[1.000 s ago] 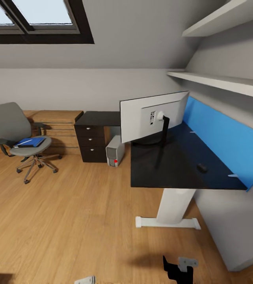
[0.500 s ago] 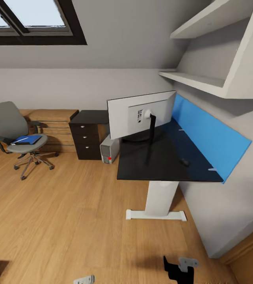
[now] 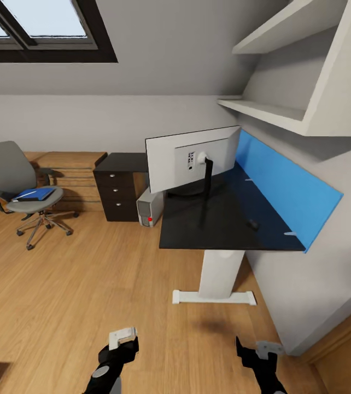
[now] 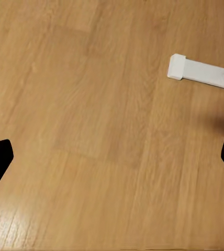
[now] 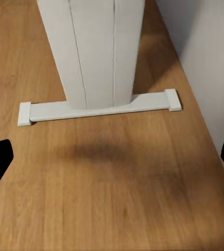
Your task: In the bedroom, organize the workspace by keeping the computer under the desk, ensuring the monitor is on the desk, placing the keyboard on the desk next to the monitor, placing the mouse on the desk next to the keyboard, moving the folder from the swivel chair onto the desk next to the mouse, stacking the notebook on top of the folder with the pen on top of the notebook, and positioning the swivel chair next to the desk.
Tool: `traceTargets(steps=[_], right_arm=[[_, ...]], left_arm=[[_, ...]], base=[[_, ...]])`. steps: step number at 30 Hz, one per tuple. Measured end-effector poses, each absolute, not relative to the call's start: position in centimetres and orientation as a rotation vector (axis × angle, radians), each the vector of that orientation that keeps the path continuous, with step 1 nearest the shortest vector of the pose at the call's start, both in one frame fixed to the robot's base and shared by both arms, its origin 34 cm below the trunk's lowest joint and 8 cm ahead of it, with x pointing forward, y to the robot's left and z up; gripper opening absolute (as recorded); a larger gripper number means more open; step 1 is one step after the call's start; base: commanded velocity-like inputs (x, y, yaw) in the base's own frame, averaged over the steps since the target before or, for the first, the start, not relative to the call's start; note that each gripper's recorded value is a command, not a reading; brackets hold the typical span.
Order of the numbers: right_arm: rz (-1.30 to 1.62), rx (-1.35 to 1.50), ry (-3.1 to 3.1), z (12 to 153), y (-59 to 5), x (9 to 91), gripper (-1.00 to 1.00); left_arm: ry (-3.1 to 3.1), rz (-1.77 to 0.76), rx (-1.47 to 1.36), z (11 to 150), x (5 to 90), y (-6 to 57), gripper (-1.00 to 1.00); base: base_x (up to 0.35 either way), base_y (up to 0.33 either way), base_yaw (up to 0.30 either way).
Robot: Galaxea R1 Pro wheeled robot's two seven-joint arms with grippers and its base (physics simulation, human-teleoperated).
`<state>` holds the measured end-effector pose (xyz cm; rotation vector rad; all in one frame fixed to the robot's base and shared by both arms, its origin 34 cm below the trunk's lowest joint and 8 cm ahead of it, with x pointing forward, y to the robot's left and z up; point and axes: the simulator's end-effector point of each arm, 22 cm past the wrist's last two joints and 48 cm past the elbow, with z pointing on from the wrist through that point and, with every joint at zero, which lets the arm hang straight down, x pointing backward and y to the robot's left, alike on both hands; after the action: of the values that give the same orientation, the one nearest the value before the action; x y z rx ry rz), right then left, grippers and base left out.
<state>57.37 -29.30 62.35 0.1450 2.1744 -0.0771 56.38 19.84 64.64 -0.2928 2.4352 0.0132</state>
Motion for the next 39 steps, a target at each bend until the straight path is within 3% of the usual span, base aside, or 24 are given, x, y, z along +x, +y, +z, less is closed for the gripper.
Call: traceTargets(steps=[11,20,39], right_arm=[[-0.278,0.268,2.143,73.5,-39.9,70.3,1.00],[-0.133,0.408,2.278,75.3,-37.2,73.7,1.00],[-0.155,0.391,2.188,78.0,-37.9,75.2,1.00]], left_arm=[[2.286,-0.081,-0.258,77.8,64.5,19.2,1.00],[2.244,-0.034,-0.236,79.6,65.4,21.7,1.00],[2.264,-0.013,-0.220,78.9,65.0,22.4,1.00]], base=[[0.000,0.000,0.000],[0.069,0.000,0.000],[0.309,-0.053,0.000]])
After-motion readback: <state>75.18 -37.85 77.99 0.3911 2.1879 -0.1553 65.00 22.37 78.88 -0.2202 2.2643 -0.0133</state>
